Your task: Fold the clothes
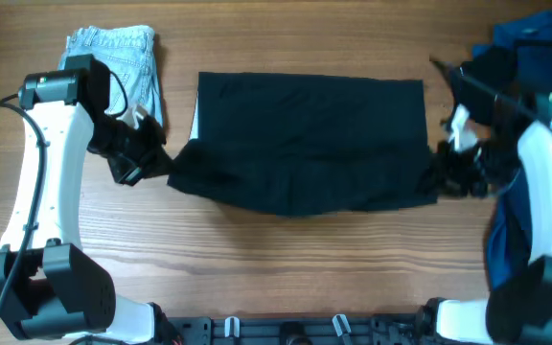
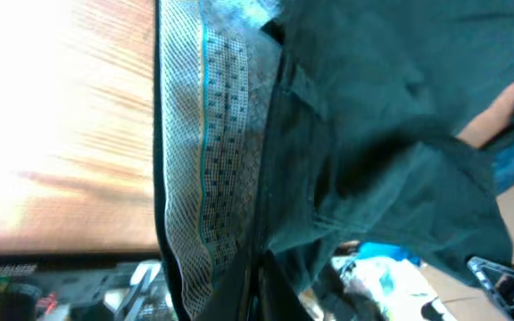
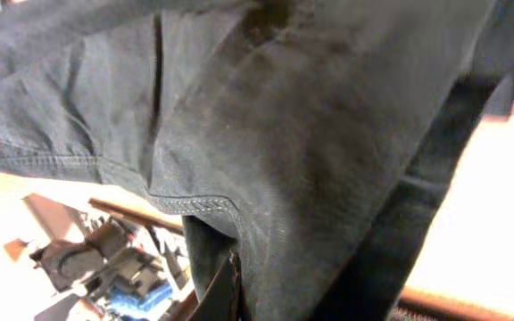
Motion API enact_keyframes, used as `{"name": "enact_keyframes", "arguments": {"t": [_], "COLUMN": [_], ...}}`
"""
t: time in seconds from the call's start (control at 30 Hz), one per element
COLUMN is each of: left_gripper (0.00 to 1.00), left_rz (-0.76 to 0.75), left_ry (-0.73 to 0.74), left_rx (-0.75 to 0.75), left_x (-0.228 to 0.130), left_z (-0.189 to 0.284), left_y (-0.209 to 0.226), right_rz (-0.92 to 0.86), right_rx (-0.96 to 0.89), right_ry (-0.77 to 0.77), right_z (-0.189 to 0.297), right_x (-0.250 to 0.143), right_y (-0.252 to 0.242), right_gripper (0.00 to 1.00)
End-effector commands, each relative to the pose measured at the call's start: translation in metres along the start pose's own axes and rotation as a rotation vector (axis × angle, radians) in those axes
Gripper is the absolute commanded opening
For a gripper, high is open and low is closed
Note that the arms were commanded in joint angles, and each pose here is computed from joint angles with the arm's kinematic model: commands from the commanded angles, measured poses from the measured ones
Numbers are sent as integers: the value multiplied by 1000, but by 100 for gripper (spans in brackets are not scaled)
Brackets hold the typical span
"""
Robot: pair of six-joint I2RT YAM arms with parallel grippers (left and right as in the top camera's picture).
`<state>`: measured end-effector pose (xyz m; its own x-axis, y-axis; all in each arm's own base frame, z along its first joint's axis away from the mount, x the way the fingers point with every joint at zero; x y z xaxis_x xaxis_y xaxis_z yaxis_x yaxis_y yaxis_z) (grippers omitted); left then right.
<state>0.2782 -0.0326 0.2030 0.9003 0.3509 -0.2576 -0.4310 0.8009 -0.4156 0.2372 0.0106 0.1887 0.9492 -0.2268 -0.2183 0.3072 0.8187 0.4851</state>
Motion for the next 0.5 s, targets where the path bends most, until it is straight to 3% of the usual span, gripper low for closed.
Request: {"name": "enact_keyframes", "arguments": {"t": [0.0,0.17,0.33,0.37,0.43,0.47], "left_gripper": [4,4,4,4,5,6], "left_rz": [-33,-26,41,48,56,58], "left_ry": [18,198,282,293,309,313], "left_rx": [125,219,251,261,274,275], "left_x": [-13,-45,-59,-62,-65,-66], "left_z": [4,-32,-78,-81,-83,-83], "left_y": [14,31,64,68,72,72], "right_rz": [-74,-183,-231,-245,-275,-282], "right_rx": [-9,-67,-94,-95,-98,-99], "right_ry": [55,78,87,96,108,117], "right_z": [-21,-32,-35,-37,-39,-38], "right_x": [-28,-34,-36,-38,-41,-43], "right_y": [-14,-28,-32,-34,-34,-34], "right_gripper": [4,4,4,12,41,45]}}
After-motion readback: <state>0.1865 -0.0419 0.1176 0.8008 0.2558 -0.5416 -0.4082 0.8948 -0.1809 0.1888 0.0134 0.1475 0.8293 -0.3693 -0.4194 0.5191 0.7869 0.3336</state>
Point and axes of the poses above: each gripper's point midway between its finger pads, its own z axis back along the fingers, its own y axis along the line the jaws close on, x = y × z, the point moved 4 cm from there along z, back along the fingers, and after that the axes turned 6 degrees about -z, right-handed, at the moved point
